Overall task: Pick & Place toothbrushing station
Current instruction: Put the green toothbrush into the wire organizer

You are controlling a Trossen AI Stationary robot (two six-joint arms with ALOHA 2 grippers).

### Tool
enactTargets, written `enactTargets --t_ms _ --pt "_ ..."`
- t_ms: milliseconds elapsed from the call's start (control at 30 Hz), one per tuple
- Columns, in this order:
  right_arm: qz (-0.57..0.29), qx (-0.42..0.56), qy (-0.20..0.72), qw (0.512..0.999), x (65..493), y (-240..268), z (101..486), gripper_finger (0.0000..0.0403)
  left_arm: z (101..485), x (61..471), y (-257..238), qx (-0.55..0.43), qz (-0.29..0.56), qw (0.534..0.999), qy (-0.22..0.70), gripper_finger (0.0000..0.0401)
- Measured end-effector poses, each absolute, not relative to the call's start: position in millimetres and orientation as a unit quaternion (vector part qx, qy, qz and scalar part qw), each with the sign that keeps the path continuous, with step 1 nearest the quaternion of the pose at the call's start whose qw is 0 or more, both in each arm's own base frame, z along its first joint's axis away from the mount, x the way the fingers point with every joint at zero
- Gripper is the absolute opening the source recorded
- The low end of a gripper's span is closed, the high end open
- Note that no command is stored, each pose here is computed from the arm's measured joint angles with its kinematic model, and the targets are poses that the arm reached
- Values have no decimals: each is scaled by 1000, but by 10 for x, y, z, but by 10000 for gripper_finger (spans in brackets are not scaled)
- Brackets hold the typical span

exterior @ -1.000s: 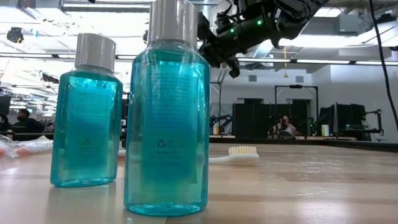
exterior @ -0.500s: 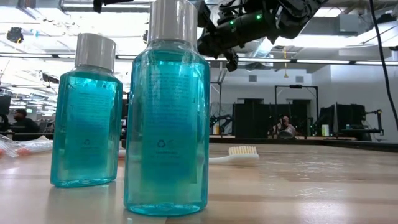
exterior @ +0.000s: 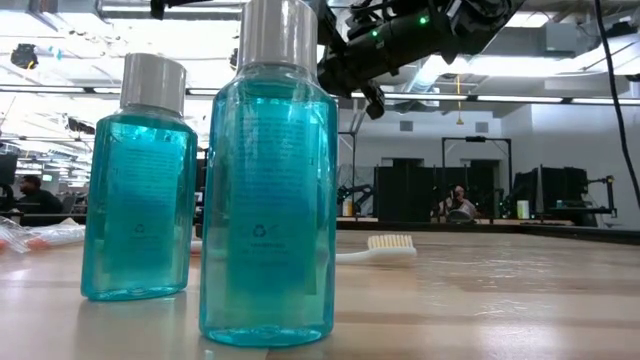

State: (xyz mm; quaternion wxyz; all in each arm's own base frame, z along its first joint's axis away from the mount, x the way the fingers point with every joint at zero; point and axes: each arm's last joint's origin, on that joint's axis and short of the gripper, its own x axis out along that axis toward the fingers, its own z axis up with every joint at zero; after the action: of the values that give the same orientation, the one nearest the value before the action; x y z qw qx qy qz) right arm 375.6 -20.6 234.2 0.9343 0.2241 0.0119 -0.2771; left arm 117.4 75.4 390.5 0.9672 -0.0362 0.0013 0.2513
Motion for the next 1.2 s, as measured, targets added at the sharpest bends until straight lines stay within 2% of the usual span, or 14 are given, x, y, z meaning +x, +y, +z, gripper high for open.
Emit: enactTargets --t_ms 233,367,467,633,967,1200 --pt "-283 221 19 933 3746 -178 2311 0 3904 1175 754 -36 250 968 2 95" --pt "-298 217 33 929 3788 -169 2054 0 3905 1177 748 -34 240 970 2 95" --pt "-279 236 -8 931 3892 -150 2010 0 3905 1178 749 -34 239 970 2 95" --pt "-273 240 -21 932 3965 -124 1818 0 3905 1178 747 -34 238 971 2 95" --pt "-297 228 -19 927 3959 -80 1800 0 3904 1181 745 -22 231 973 6 95" --pt "-321 230 -41 918 3914 131 1796 0 3904 1182 745 -18 231 973 7 95"
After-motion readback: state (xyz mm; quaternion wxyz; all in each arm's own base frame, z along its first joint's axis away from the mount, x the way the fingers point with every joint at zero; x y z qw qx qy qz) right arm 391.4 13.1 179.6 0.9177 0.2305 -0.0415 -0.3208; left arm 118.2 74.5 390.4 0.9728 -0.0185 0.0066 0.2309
